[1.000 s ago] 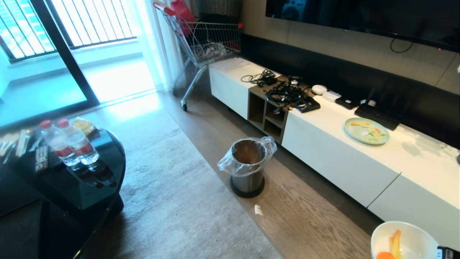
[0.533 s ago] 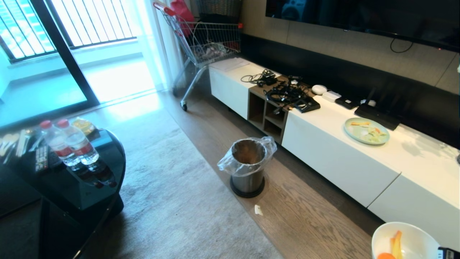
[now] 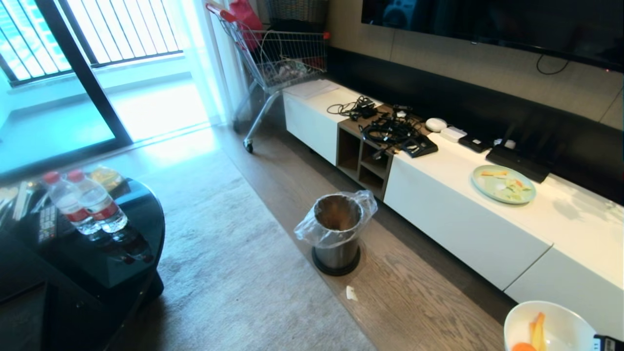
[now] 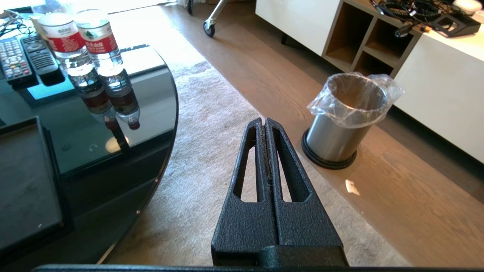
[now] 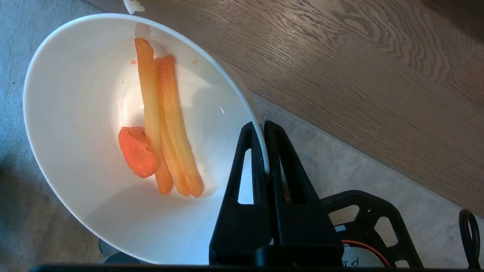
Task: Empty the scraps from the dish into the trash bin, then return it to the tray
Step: Move the bowl over the trash can
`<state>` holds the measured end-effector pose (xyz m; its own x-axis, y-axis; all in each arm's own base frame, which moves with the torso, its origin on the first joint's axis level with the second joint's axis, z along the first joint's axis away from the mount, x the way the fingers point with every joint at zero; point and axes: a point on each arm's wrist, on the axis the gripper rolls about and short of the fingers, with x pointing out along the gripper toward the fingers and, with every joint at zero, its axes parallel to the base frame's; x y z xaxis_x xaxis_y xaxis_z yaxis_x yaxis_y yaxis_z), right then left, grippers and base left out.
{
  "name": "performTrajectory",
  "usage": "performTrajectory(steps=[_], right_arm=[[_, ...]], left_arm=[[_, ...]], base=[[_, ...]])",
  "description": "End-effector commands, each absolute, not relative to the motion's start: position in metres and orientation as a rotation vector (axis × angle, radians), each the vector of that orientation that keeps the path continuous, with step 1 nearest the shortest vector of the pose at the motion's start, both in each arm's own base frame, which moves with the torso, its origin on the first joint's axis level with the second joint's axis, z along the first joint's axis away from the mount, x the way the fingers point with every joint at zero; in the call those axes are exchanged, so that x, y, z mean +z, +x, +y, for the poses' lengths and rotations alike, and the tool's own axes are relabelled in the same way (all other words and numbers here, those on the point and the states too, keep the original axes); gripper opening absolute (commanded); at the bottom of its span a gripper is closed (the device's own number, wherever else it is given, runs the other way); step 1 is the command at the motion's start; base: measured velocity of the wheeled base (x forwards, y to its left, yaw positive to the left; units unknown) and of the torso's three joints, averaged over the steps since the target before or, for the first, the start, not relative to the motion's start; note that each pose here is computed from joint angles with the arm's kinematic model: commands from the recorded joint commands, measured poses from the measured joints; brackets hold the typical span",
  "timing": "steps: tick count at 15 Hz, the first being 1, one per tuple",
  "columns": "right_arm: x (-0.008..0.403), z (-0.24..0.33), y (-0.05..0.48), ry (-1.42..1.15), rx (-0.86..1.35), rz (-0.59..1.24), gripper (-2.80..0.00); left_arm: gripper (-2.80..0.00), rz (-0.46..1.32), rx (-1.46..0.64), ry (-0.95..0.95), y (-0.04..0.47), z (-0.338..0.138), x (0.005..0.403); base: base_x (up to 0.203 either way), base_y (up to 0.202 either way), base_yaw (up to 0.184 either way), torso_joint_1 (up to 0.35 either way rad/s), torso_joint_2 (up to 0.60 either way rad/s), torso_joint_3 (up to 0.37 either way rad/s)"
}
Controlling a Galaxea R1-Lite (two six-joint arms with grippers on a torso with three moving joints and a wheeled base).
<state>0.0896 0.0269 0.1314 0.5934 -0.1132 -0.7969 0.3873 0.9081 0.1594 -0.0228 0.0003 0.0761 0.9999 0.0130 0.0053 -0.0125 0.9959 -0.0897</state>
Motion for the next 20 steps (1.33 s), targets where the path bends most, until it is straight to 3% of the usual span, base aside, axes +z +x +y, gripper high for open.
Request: performTrajectory(steps=[1, 10, 20], right_arm=[[0.1305, 0.0267, 0.0892, 0.335, -0.302, 0.896, -2.8], [0.1276, 0.0264, 0.0877, 0.332, -0.3, 0.901, -2.8], [0.1282, 0.0265, 0.0877, 0.329, -0.302, 0.901, -2.8]], left_arm=[[-2.8, -0.007, 0.014, -0.091, -0.0228, 0.0003, 0.0761], [-2.8, -0.007, 0.014, -0.091, -0.0228, 0.0003, 0.0761], [-2.8, -0.007, 0.014, -0.091, -0.0228, 0.0003, 0.0761]], base=[[0.187, 0.0, 0.001, 0.004, 0.0, 0.0], [0.184, 0.0, 0.0, 0.002, 0.0, 0.001], [0.008, 0.0, 0.0, 0.001, 0.0, 0.0]])
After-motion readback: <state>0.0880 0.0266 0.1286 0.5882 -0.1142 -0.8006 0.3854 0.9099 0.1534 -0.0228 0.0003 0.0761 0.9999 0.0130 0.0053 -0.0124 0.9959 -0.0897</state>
